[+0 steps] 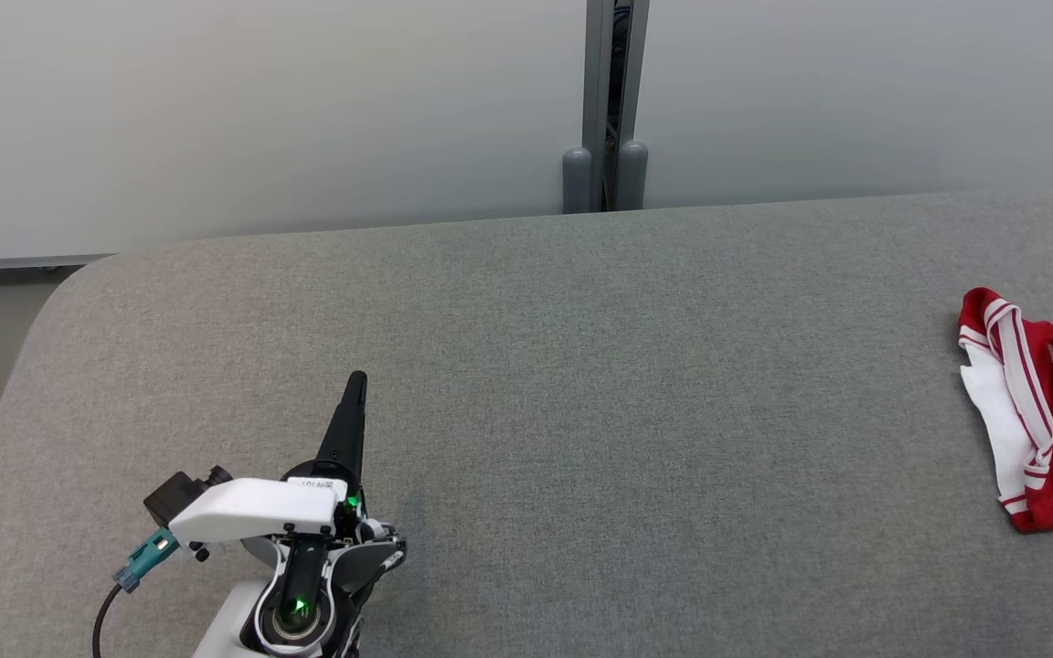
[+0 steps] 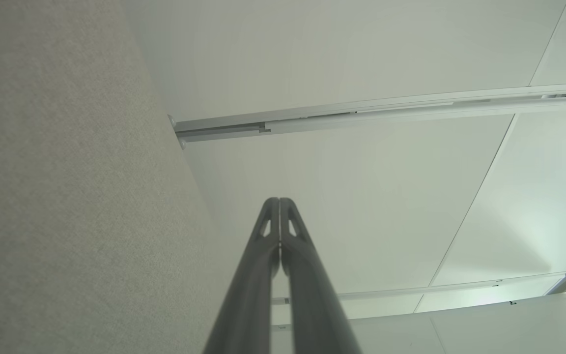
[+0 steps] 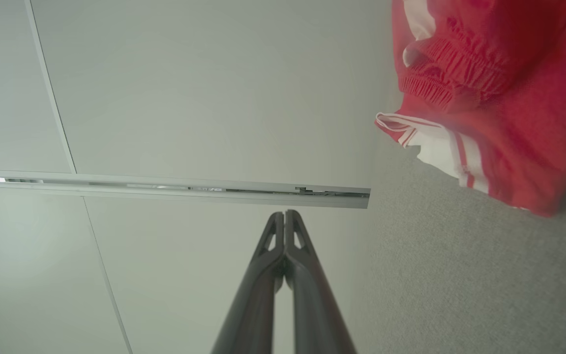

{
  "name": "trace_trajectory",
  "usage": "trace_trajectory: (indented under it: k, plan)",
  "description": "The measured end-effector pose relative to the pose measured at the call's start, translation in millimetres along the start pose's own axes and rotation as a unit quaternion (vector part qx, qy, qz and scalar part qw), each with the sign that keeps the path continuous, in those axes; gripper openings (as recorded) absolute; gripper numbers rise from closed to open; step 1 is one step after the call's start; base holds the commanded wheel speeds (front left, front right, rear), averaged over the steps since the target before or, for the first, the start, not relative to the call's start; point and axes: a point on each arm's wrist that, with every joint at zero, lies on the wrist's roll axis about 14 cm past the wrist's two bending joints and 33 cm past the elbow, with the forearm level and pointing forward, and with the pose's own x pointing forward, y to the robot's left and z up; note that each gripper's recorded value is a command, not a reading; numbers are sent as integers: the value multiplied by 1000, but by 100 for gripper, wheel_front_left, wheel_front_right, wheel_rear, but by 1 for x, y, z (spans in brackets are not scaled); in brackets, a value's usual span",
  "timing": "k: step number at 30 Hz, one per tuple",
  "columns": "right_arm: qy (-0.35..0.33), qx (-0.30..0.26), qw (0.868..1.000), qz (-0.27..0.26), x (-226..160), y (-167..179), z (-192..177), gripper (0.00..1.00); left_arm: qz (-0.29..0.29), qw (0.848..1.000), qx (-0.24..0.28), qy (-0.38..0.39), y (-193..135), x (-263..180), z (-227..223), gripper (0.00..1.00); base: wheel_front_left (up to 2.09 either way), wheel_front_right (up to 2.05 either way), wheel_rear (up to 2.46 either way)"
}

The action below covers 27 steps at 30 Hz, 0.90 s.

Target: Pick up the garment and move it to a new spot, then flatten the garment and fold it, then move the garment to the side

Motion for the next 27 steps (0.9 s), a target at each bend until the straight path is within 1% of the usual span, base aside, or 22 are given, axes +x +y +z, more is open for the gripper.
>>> trace_trajectory:
  k: [27]
  plan:
    - [-1,0,1000,-1,0,0,0,0,0,1000,0,0,0,0,0,0,0,0,0]
